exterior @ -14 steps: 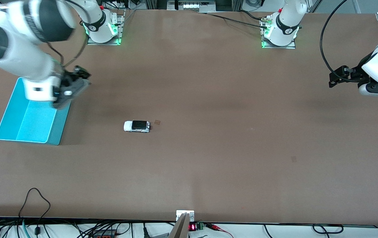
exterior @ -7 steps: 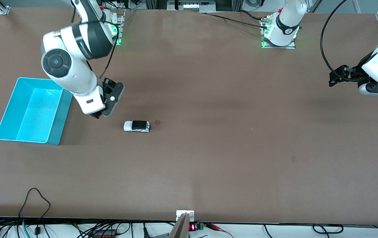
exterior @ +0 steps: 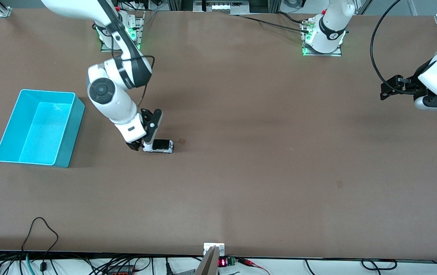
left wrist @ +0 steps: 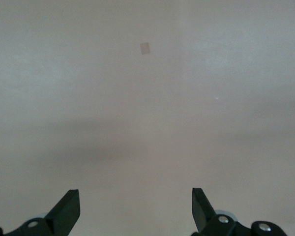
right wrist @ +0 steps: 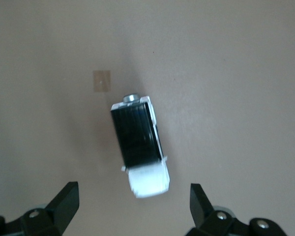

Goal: Wind and store white jeep toy
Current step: 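Grasp the jeep with the right gripper and lift it, then carry the jeep with the right gripper into the blue bin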

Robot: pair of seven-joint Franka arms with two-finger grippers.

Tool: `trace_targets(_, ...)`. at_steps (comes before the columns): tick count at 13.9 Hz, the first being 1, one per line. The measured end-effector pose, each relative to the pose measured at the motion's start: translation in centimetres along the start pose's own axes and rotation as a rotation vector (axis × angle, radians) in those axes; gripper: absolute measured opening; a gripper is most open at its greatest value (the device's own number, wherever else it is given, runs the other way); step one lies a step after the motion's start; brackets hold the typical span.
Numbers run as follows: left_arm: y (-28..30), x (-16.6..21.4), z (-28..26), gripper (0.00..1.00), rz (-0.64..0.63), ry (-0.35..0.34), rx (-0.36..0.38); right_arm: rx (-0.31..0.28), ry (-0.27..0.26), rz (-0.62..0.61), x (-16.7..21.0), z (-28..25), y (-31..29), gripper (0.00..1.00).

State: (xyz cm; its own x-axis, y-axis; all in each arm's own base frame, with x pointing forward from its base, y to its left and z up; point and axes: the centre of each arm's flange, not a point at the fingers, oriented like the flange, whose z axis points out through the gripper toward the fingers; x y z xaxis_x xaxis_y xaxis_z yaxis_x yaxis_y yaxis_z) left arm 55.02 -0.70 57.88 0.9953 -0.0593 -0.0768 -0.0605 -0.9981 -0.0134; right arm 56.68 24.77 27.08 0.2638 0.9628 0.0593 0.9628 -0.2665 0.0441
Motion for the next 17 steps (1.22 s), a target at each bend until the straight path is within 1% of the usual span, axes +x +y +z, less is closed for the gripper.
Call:
trace_targets(3,0.0,0.0,0.0,1.00,0.000,-0.001,0.000,-0.015,0.018,-0.012,0.5,3.5,-0.4,1.00)
trace_targets(7,-0.1,-0.1,0.1,1.00,-0.002,-0.011,-0.001,-0.055,0.049,-0.038,0.0,6.7,-0.6,1.00)
trace_targets(9,-0.1,-0.2,0.1,1.00,-0.002,-0.014,-0.001,-0.061,0.053,-0.046,-0.3,7.9,-0.6,1.00)
trace_targets(10,-0.1,-0.2,0.1,1.00,-0.002,-0.017,-0.001,-0.063,0.053,-0.059,-0.3,8.0,-0.6,0.93)
trace_targets(11,-0.1,-0.2,0.2,1.00,-0.002,-0.020,-0.001,-0.066,0.055,-0.073,-0.3,7.9,-0.6,0.80)
trace_targets(13,-0.2,-0.3,0.2,1.00,-0.004,-0.023,-0.001,-0.073,0.059,-0.081,-0.2,7.5,-0.5,0.58)
trace_targets(14,-0.3,-0.3,0.2,1.00,-0.005,-0.024,-0.002,-0.079,0.062,-0.079,-0.2,7.1,-0.2,0.51)
trace_targets(17,-0.4,-0.3,0.2,1.00,-0.007,-0.024,-0.002,-0.075,0.048,-0.055,-1.1,4.4,1.3,0.51)
